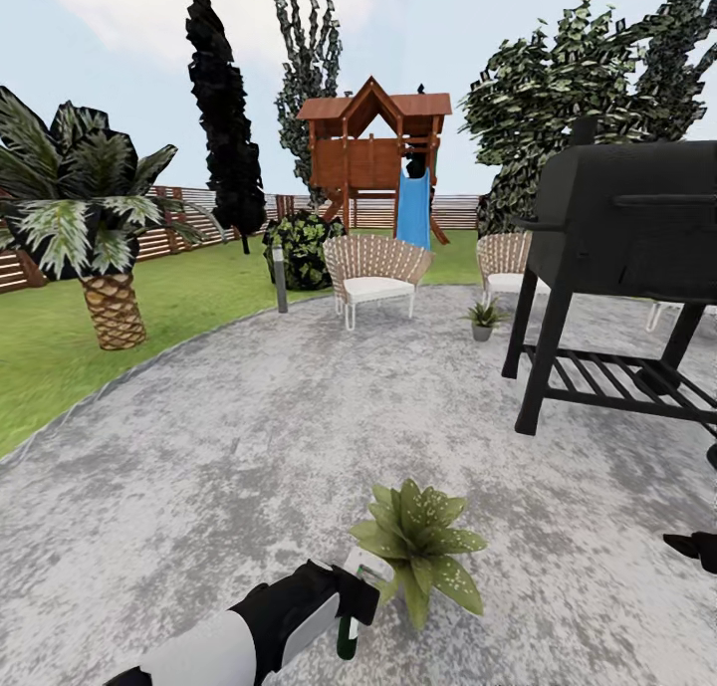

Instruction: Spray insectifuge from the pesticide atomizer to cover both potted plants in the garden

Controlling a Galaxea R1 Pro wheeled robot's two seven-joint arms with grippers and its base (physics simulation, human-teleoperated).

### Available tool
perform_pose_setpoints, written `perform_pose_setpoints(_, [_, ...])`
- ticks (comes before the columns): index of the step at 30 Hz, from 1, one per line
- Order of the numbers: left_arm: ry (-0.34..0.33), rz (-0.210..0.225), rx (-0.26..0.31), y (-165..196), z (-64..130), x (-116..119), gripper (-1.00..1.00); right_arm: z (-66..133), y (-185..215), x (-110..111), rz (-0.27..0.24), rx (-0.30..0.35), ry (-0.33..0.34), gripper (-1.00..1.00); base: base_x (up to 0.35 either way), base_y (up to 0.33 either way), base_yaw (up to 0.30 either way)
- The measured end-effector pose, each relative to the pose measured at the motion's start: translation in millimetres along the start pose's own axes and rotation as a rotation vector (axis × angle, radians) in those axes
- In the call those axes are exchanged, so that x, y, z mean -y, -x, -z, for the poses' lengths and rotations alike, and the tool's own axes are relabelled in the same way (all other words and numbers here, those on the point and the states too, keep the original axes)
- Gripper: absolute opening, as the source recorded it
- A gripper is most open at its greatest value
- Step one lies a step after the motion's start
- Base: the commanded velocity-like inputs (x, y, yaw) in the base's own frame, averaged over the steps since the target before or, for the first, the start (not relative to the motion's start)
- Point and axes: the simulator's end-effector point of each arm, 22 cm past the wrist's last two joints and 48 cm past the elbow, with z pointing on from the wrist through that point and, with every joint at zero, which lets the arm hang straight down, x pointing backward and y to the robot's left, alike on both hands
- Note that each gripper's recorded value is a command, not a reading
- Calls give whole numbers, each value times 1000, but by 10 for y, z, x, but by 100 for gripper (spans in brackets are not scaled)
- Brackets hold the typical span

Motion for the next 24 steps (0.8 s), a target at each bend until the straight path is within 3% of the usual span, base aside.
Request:
perform_pose_setpoints(2, [33,10,8,19,3,-78,-100,-21,11,-60,17,8,9,100,0,0,-8])
perform_pose_setpoints(6, [34,48,29,104,24,-111,-100,-44,4,-123,35,6,17,100,0,0,-1])
perform_pose_setpoints(19, [40,58,23,80,21,-149,-100,-44,6,-123,37,6,17,100,0,0,0])
perform_pose_setpoints(20, [34,102,31,113,31,-172,-100,-45,4,-126,37,6,17,100,0,0,0])
perform_pose_setpoints(22, [6,244,49,197,58,-221,-100,-45,3,-127,37,6,17,100,0,0,0])
perform_pose_setpoints(24, [-3,300,49,168,31,-249,-100,-69,-38,-128,37,5,18,100,0,0,0])
